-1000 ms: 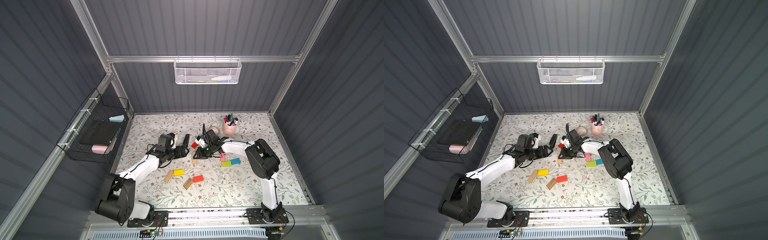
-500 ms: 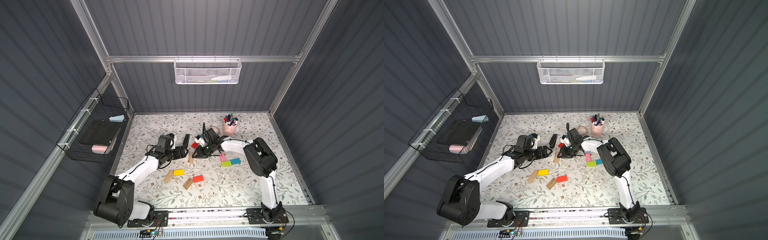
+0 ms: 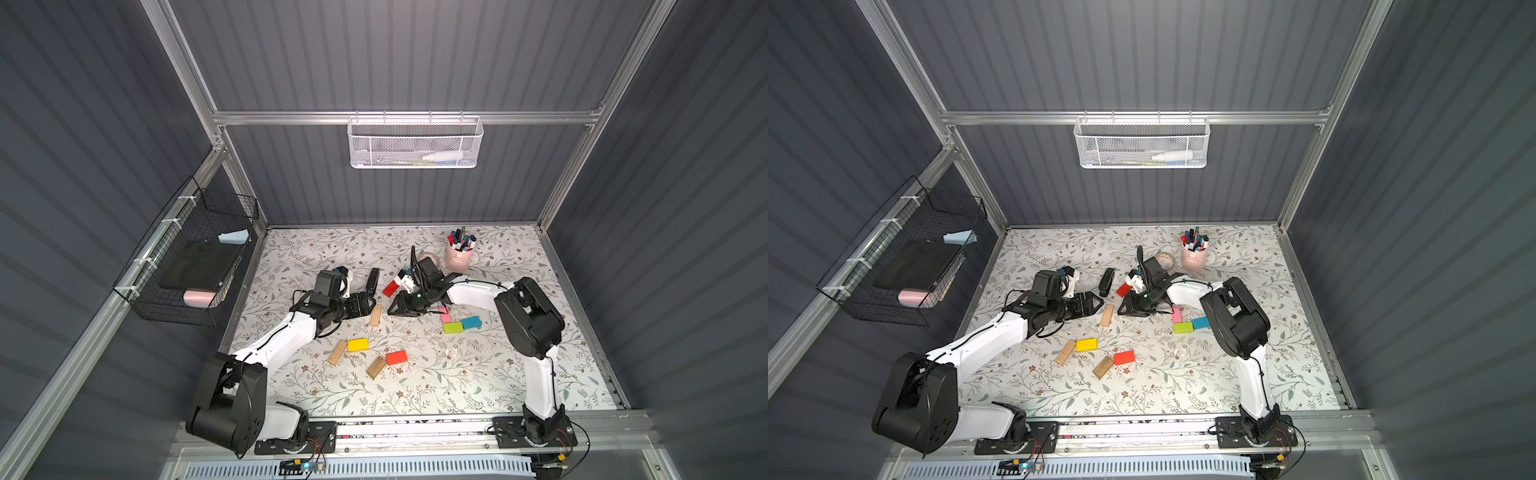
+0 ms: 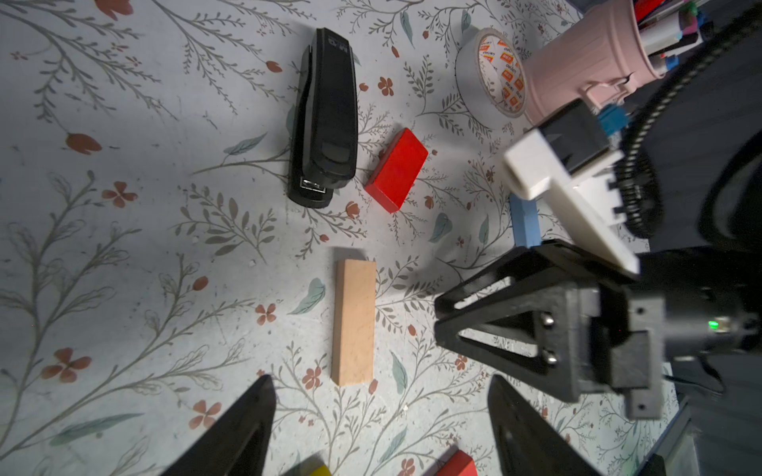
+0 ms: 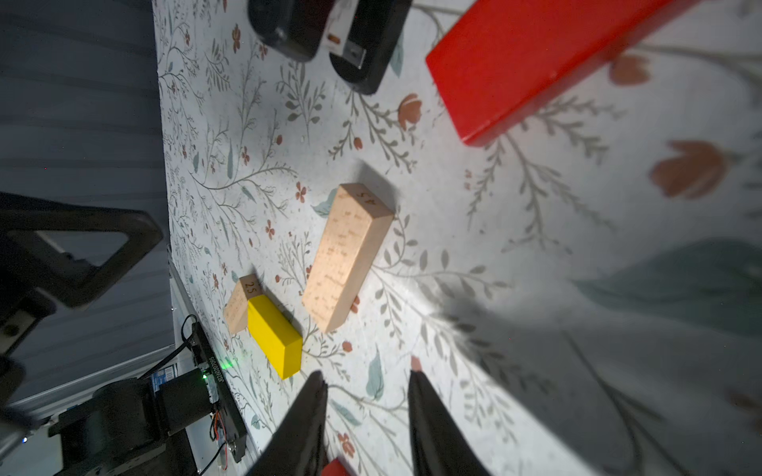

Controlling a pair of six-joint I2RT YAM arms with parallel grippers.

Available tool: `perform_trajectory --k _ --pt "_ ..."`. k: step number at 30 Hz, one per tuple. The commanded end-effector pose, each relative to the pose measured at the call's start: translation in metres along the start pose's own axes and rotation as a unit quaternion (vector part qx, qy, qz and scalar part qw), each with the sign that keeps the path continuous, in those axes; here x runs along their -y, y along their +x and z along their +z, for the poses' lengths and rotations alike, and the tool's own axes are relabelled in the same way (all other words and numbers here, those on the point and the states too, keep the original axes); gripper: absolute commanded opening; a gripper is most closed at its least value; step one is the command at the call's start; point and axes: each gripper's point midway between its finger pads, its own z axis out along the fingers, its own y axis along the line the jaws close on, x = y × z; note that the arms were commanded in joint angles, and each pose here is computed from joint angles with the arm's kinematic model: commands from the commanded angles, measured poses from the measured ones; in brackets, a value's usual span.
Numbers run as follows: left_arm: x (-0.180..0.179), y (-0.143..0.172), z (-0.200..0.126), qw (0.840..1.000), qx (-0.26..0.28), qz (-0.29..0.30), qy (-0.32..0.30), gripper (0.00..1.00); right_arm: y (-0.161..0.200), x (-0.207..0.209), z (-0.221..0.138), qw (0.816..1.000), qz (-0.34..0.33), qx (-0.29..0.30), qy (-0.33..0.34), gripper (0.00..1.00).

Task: Assemble the letter c with building blocks
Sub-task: Place the building block at the center of the board, then move the building block to the center of the board.

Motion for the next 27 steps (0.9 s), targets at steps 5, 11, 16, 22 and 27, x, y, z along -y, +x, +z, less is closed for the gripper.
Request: perform_trajectory --k 5,11,16,22,27 --pt "-0.017 0.010 0.011 0.999 -0.023 0.002 -0.034 0.67 -0.022 -0.008 -0.041 0.995 -0.008 0.083 0.053 0.47" --pt "-0.005 0.016 0.022 0.998 -0.028 0.042 -0.040 0.54 -0.026 -0.008 -0.058 0.993 -0.007 0.102 0.058 0.49" --pt "-0.003 0.025 0.042 0.992 -0.051 0.072 -0.088 0.50 -0.024 -0.009 -0.063 0.993 -0.007 0.109 0.053 0.47" --pt "-0.011 0.026 0.062 0.988 -0.069 0.067 -0.118 0.42 -0.024 -0.013 -0.072 0.991 -0.016 0.119 0.053 0.47" --pt "-0.022 0.029 0.071 0.982 -0.086 0.069 -0.154 0.39 -0.025 -0.016 -0.077 0.991 -0.022 0.122 0.048 0.47"
